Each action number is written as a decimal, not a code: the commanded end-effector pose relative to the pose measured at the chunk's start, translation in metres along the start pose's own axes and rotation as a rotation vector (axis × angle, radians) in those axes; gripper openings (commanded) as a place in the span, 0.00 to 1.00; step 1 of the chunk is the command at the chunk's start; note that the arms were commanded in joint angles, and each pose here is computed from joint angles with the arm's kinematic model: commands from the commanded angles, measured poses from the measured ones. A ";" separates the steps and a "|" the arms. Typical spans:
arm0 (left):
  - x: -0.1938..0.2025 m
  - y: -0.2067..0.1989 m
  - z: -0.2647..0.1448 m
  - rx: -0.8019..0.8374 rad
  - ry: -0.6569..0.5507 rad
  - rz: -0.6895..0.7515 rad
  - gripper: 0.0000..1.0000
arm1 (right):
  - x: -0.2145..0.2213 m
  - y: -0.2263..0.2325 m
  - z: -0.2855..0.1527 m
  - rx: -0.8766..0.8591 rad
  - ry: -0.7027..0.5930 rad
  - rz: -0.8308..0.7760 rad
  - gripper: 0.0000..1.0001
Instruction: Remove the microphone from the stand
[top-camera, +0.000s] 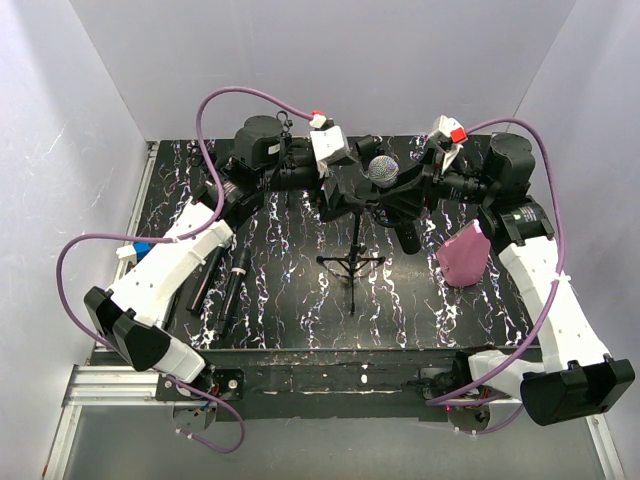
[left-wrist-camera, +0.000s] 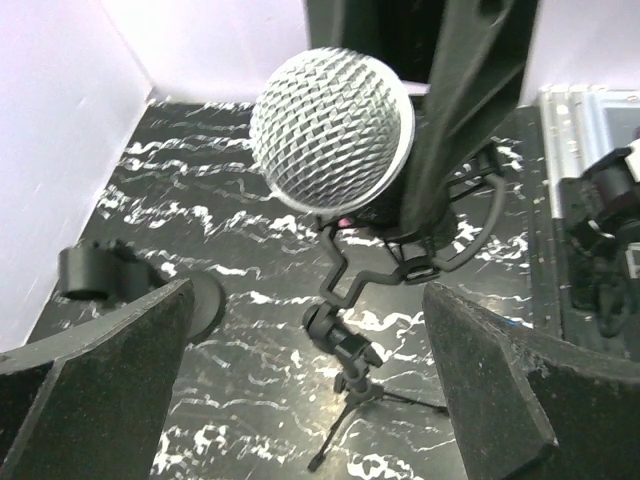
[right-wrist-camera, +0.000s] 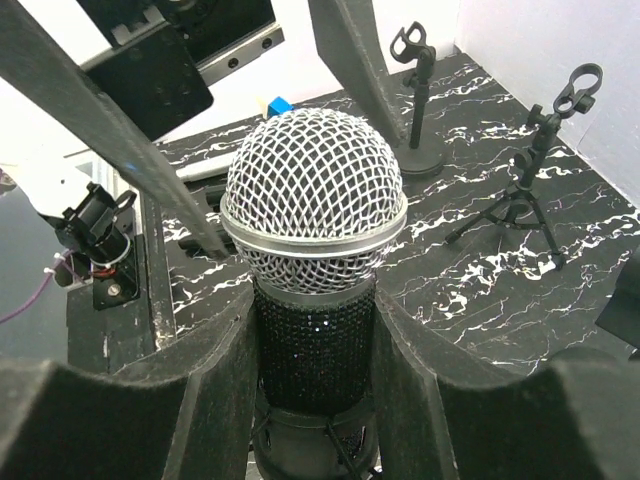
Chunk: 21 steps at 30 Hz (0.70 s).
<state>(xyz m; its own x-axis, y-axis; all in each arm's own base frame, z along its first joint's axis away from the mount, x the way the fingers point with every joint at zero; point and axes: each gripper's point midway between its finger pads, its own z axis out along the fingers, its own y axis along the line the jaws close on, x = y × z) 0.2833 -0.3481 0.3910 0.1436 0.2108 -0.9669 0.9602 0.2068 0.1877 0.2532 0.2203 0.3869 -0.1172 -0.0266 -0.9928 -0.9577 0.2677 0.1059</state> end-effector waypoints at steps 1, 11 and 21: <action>-0.033 -0.021 -0.001 0.142 -0.116 0.006 0.98 | 0.004 0.001 -0.005 0.021 0.012 -0.059 0.40; -0.054 -0.028 0.032 0.365 -0.222 0.000 0.98 | 0.030 0.016 -0.025 0.078 0.118 -0.046 0.58; -0.058 -0.036 0.058 0.500 -0.260 0.008 0.93 | 0.044 0.011 -0.031 0.143 0.148 -0.023 0.57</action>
<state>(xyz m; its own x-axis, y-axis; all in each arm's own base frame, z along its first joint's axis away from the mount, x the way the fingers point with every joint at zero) 0.2713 -0.4212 0.3992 0.0780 0.0281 -0.9966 0.9732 -0.2191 0.0700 0.2304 0.1968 0.3684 -0.0617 -0.1450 -0.9875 -0.9297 0.3682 0.0040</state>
